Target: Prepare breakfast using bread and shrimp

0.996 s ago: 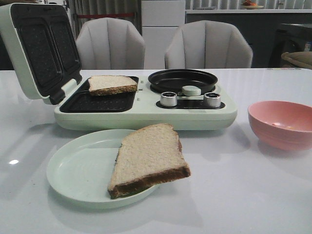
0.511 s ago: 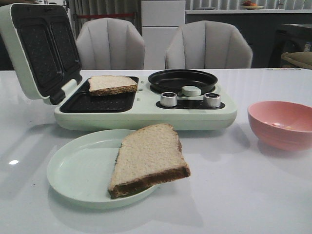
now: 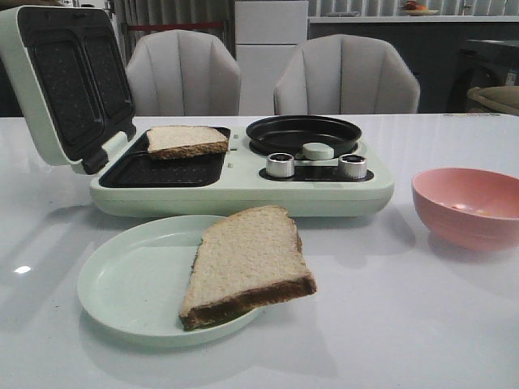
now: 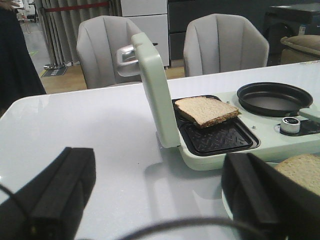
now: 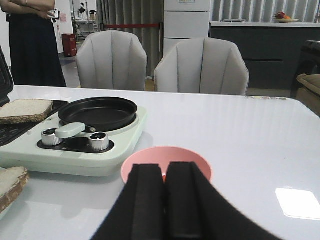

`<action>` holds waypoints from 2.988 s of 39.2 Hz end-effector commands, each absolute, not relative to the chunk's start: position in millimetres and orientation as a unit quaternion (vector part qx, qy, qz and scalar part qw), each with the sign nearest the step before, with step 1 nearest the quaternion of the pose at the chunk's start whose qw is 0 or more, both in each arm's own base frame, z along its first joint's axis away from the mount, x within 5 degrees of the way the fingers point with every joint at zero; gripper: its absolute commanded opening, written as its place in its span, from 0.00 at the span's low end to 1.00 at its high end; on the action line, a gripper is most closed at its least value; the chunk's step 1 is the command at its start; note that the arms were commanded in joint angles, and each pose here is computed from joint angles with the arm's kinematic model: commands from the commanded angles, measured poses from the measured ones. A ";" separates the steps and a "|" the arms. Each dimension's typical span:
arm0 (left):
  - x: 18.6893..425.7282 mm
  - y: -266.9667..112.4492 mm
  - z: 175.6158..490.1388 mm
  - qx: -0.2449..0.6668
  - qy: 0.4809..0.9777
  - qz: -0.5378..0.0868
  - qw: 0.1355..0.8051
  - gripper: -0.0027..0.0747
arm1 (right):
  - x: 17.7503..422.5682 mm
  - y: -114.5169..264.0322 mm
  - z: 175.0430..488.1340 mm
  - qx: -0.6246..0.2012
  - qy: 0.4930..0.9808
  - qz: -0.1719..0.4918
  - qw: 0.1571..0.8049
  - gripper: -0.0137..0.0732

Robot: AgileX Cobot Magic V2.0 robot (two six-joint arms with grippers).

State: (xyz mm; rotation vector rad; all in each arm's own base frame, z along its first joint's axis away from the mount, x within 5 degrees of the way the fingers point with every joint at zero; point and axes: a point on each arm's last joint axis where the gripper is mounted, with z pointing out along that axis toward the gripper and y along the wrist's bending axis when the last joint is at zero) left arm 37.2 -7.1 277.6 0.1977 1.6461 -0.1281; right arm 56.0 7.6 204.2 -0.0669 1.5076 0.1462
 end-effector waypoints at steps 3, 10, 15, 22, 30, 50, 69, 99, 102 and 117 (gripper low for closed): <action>37.2 -7.6 292.3 0.081 0.697 -0.067 0.709 0.76 | 52.4 6.9 218.1 -0.028 0.639 0.066 0.766 0.31; 37.2 -7.7 292.3 0.080 0.697 -0.067 0.709 0.76 | 52.4 6.9 218.1 -0.028 0.639 0.066 0.766 0.31; 37.1 -7.8 292.3 0.079 0.698 -0.070 0.709 0.76 | 51.6 6.7 222.0 -0.017 0.623 0.080 0.778 0.31; 37.1 -7.8 292.3 0.079 0.698 -0.069 0.709 0.76 | 49.7 6.6 239.5 -0.012 0.597 0.089 0.797 0.31; 37.1 -7.8 292.5 0.079 0.697 -0.070 0.709 0.76 | 62.0 8.2 270.3 -0.014 0.700 0.079 0.709 0.31; 37.1 -8.0 292.9 0.078 0.696 -0.073 0.710 0.76 | 73.9 9.8 284.1 -0.015 0.747 0.074 0.661 0.33; 37.1 -8.0 292.9 0.078 0.696 -0.073 0.710 0.76 | 93.2 19.8 297.0 0.008 0.774 0.140 0.618 0.73; 37.1 -8.0 292.9 0.078 0.696 -0.073 0.710 0.76 | 230.8 91.7 268.8 0.024 0.901 0.287 0.325 0.72; 37.1 -8.0 292.9 0.078 0.696 -0.073 0.710 0.76 | 243.5 99.9 257.5 0.010 0.900 0.307 0.309 0.72; 37.1 -8.0 292.9 0.078 0.696 -0.073 0.710 0.76 | 293.4 128.7 206.5 -0.027 0.883 0.383 0.269 0.72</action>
